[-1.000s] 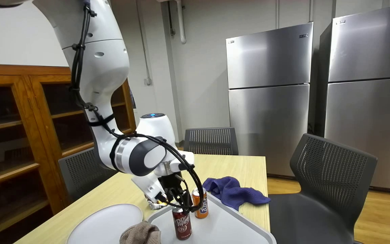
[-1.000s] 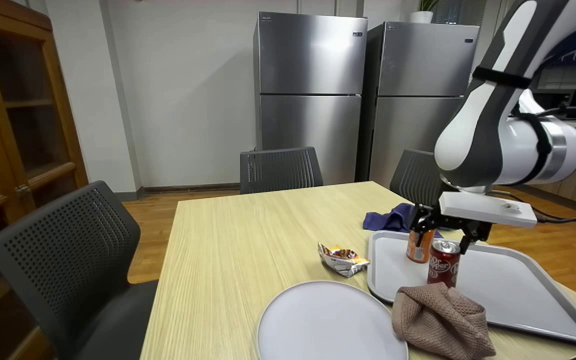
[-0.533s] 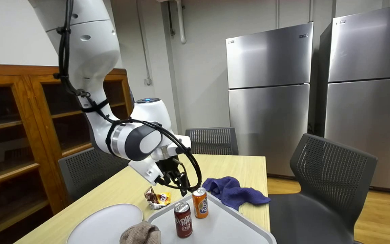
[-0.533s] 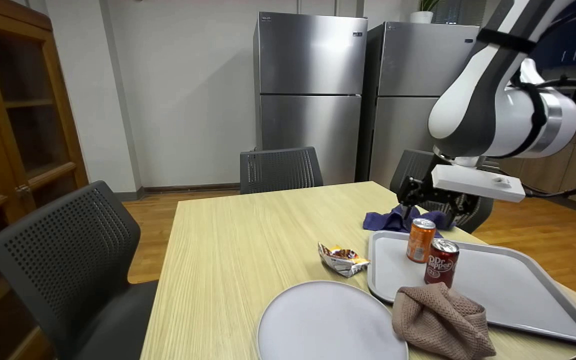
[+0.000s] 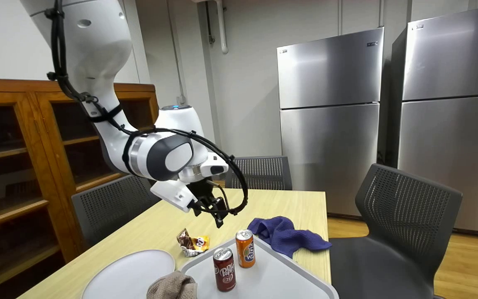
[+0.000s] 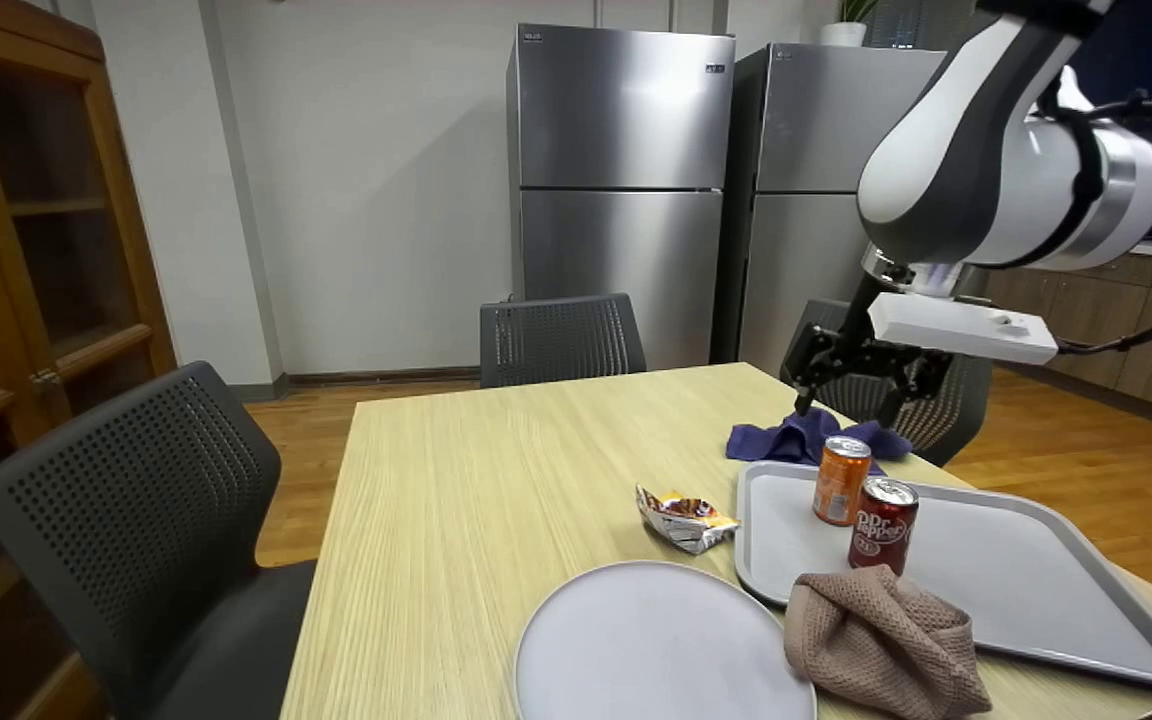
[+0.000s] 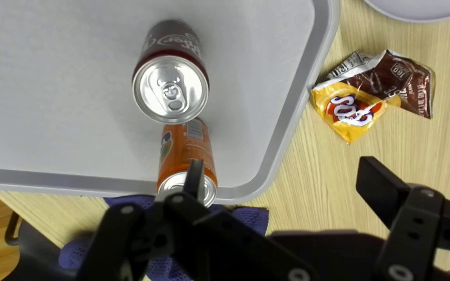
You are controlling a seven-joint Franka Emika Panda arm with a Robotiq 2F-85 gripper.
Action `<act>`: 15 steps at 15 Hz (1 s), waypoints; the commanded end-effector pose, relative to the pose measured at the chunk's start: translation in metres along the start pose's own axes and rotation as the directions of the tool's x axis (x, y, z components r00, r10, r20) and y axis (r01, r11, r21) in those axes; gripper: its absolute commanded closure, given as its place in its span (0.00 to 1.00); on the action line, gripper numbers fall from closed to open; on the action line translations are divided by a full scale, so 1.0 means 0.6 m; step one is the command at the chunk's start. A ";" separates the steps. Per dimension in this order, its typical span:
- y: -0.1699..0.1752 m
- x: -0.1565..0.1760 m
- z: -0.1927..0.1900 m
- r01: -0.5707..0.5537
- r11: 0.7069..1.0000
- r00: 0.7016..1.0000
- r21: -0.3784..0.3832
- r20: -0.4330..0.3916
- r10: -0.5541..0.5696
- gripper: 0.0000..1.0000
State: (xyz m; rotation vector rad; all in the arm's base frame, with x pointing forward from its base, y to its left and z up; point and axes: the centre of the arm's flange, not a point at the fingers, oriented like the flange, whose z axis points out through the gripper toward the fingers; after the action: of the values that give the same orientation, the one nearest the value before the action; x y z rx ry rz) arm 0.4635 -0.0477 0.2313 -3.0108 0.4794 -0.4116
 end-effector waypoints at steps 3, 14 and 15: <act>0.004 -0.028 -0.061 0.141 0.990 0.988 -0.026 0.063 -0.139 0.00; -0.035 -0.080 -0.100 0.299 0.954 0.944 -0.036 0.155 -0.290 0.00; -0.038 -0.082 -0.102 0.306 0.951 0.942 -0.036 0.158 -0.297 0.00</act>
State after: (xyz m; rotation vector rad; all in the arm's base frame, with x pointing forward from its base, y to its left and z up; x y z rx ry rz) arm 0.4212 -0.0168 0.2651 -3.1361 0.0824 -0.2036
